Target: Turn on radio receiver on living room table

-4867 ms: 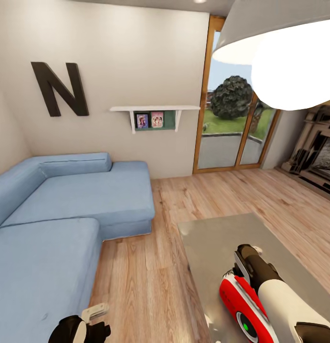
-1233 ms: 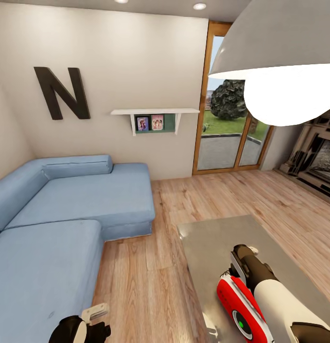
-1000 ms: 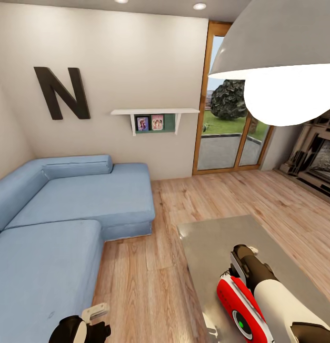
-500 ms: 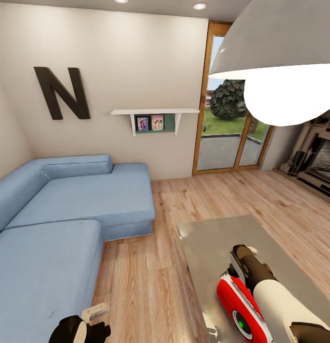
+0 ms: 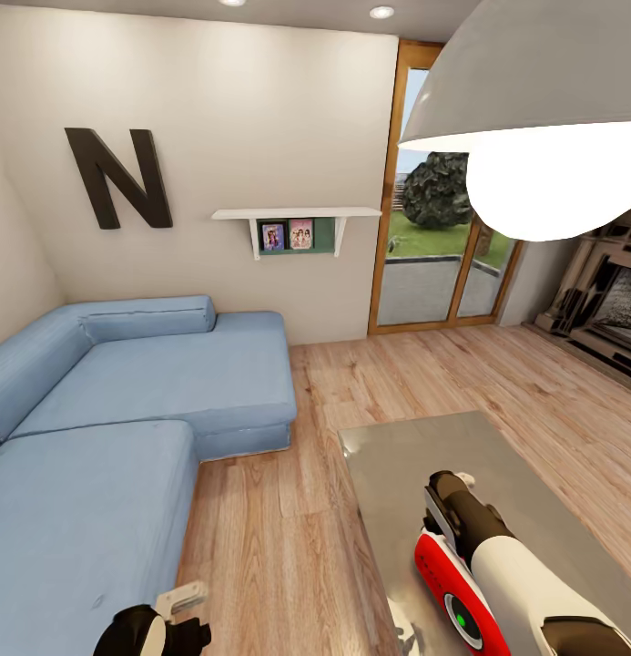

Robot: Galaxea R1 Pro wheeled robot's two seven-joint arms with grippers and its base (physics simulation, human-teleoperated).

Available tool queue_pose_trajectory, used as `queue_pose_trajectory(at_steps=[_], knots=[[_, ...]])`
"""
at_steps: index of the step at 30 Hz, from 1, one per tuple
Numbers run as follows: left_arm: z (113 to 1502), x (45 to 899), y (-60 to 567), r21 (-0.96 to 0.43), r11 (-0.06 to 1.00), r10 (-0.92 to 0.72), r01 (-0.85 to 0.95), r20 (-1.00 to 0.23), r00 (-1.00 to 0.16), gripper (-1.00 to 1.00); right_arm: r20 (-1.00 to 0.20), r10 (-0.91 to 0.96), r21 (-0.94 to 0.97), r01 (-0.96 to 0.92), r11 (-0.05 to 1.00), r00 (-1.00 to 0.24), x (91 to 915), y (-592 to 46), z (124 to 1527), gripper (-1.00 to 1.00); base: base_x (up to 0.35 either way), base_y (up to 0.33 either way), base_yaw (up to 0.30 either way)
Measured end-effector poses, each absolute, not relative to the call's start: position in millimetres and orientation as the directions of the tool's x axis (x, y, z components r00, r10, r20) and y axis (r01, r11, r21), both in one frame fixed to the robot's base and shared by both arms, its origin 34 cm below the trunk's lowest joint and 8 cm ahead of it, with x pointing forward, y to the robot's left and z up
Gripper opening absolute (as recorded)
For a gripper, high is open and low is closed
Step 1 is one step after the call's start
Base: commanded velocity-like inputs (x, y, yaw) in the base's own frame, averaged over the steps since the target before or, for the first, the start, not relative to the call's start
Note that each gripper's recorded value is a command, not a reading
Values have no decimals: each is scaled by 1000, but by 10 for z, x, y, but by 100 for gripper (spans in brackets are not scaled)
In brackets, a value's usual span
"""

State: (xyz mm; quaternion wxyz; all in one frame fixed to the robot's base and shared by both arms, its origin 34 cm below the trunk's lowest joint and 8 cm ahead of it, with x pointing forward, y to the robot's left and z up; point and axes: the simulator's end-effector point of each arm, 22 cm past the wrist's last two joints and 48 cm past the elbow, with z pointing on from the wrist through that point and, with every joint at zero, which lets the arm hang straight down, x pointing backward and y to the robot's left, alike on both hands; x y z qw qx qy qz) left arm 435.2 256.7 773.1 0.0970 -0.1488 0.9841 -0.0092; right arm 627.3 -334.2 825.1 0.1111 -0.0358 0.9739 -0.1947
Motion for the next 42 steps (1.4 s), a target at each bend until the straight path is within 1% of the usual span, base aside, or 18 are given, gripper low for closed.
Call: queue_pose_trajectory(at_steps=[5,9,13,18,22,26,30,42], knots=[[7700,4324,2551,-47,956,-293,-289,-180,-939,100,-202,-113,-392,-25,920,-973,6273,-3358,8255,100,0,0,0],[7590,4216,2511,-45,957,-290,-287,-149,-945,100,-201,-113,-415,-20,909,-973,6272,-3413,8277,100,0,0,0],[7547,4227,2522,-41,956,-294,-291,-167,-941,100,-200,-109,-439,-10,898,-974,6265,-3485,8299,100,0,0,0],[7513,4194,2522,-38,956,-295,-292,-161,-942,100,-182,-106,-452,-13,892,-978,6200,-3533,8259,100,0,0,0],[7497,4151,2630,-28,947,-320,-319,-152,-935,100,-141,-102,-480,-22,877,-985,6049,-3647,8162,100,0,0,0],[7437,4053,2764,-15,936,-350,-351,-132,-927,100,-138,-105,-486,-25,874,-985,5933,-3742,8003,100,0,0,0],[7310,3857,2971,24,935,-352,-355,-90,-932,100,-126,-100,-504,-23,864,-987,5763,-3977,7854,100,0,0,0],[7205,3702,3026,40,931,-361,-363,-56,-931,100,-106,-83,-536,-14,844,-991,5461,-4403,7689,100,0,0,0]])
